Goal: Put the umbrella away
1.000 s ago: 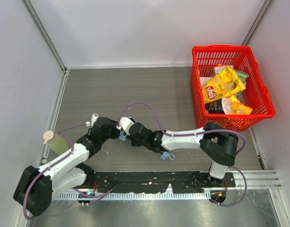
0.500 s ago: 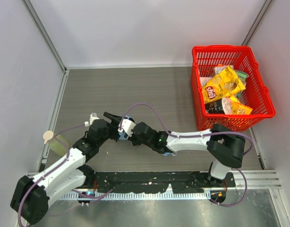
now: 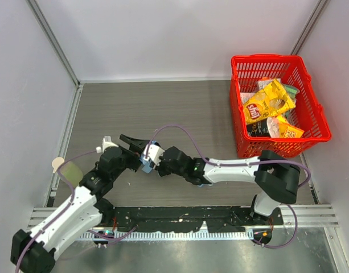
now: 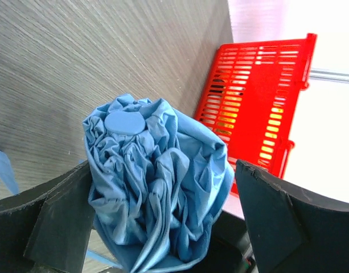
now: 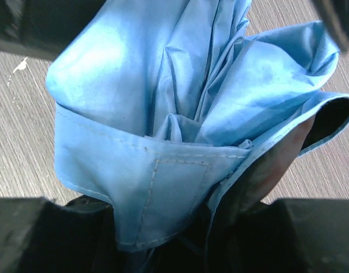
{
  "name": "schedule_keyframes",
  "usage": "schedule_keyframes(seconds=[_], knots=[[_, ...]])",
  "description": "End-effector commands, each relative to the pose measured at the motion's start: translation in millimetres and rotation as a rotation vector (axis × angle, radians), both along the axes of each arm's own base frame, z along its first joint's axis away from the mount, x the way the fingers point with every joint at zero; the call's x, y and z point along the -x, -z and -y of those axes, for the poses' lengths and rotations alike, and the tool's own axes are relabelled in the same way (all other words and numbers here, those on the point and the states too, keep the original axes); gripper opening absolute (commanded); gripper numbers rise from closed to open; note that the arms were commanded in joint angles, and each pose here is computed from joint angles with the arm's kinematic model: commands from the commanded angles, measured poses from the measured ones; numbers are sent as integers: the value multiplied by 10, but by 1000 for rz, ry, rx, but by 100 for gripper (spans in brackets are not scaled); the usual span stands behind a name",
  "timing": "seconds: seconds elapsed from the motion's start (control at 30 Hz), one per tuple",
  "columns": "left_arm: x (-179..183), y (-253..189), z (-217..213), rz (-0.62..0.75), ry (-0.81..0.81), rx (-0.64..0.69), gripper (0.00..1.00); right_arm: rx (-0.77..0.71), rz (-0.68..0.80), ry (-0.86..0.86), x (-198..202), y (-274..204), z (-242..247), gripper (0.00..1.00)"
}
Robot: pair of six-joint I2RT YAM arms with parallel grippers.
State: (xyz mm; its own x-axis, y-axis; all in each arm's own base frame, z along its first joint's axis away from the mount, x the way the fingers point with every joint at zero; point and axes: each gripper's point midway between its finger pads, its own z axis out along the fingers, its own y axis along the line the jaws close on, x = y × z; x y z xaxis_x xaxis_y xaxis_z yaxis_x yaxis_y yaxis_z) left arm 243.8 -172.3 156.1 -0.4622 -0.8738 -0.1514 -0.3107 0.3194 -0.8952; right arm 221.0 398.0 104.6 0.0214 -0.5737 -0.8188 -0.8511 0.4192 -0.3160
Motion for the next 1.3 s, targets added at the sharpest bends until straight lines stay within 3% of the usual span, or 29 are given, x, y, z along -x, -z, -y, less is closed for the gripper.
schedule_keyframes(seconds=[0.0,0.13,0.4,0.57,0.7,0.93,1.27], knots=[[38,-304,-178,110,-67,26,100,-145,45,-16,-62,-487,6,1],[54,-516,-313,187,-117,38,100,-131,57,-42,-32,-489,96,1],[15,-503,-91,-22,-14,-54,100,-93,73,-70,-35,-498,88,1],[-46,-490,110,-72,57,-30,100,-105,80,-55,-70,-571,76,1],[29,-384,14,-133,30,-71,100,-99,83,-25,-140,-561,117,1],[125,-214,14,-147,28,8,100,-121,71,-1,-237,-658,84,1],[133,-362,-125,-116,-7,-37,100,-95,77,35,-318,-635,182,1]])
